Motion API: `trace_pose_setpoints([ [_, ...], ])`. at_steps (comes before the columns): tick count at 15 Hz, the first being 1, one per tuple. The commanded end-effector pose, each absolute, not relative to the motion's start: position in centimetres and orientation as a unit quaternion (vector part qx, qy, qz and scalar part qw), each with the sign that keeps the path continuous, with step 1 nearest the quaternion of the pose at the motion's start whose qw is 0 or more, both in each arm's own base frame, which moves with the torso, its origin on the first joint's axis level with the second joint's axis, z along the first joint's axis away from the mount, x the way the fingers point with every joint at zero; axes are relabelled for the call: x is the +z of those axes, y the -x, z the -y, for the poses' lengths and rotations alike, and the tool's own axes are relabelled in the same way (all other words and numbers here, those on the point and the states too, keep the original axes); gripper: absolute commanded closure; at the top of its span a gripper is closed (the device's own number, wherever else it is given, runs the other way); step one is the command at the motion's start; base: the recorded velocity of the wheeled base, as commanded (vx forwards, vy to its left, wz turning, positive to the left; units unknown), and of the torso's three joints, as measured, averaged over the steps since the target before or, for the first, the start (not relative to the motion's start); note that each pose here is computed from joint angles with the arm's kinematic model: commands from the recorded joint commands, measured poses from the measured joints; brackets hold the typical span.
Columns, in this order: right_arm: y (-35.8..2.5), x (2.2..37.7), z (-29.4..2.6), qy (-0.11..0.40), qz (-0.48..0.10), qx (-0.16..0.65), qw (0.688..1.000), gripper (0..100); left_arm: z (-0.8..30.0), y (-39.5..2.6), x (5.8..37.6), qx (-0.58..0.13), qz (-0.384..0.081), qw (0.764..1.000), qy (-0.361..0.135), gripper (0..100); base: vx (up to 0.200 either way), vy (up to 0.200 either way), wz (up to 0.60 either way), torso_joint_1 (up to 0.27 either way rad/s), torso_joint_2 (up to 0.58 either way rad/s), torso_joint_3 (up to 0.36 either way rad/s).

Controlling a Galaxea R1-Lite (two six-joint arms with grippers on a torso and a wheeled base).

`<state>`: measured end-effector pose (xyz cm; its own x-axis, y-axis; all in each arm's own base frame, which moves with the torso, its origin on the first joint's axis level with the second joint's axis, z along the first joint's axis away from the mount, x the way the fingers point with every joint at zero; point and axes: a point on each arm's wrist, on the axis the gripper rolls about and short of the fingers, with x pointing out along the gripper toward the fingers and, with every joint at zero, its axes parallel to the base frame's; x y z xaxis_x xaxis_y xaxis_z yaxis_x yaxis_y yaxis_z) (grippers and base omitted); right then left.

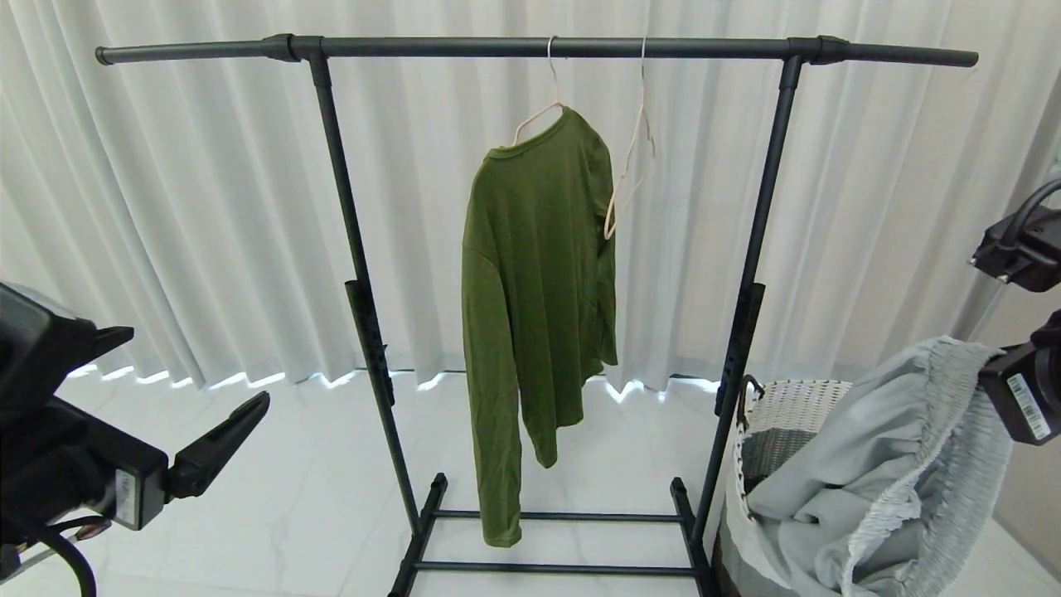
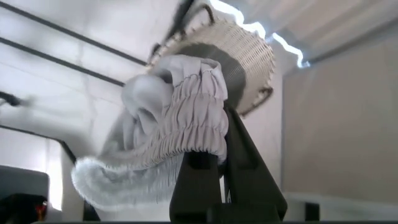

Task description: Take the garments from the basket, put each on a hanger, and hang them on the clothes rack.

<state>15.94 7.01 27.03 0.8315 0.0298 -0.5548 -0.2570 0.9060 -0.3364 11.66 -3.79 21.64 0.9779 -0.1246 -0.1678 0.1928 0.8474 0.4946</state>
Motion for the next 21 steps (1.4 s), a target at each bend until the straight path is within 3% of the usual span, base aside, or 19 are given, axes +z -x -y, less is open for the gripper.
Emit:
trace_pose_setpoints([
  [1,-15.9,27.1,-7.2,0.201,-0.274,0.107,0.934,100,4.7,-11.8,21.8,-0.112,-0.06,0.956,-0.265,0,0.0,0.0,0.0,0.0,0.0,0.0],
  [6,-15.2,27.6,-7.4,0.227,-0.23,0.266,0.908,100,6.5,-12.6,21.0,-0.166,-0.077,0.944,-0.274,0,0.0,0.0,0.0,0.0,0.0,0.0],
  [10,-16.2,28.5,-8.0,0.222,-0.194,0.296,0.909,100,10.8,-14.3,22.1,-0.232,-0.095,0.953,-0.17,0,0.0,0.0,0.0,0.0,0.0,0.0],
  [11,-16.3,28.7,-8.1,0.219,-0.193,0.295,0.91,100,11.4,-14.5,22.3,-0.238,-0.096,0.953,-0.163,0,0.0,0.0,0.0,0.0,0.0,0.0],
  [16,-16.5,31.8,-9.7,0.146,-0.159,0.31,0.926,100,20.8,-14.3,20.4,-0.357,-0.174,0.915,-0.076,0,0.0,0.0,0.0,0.0,0.0,0.0],
  [21,-14.9,32.2,-12.7,0.109,-0.139,0.382,0.907,100,25.5,-12.3,17.6,-0.426,-0.216,0.873,-0.096,0,0.0,0.0,0.0,0.0,0.0,0.0],
])
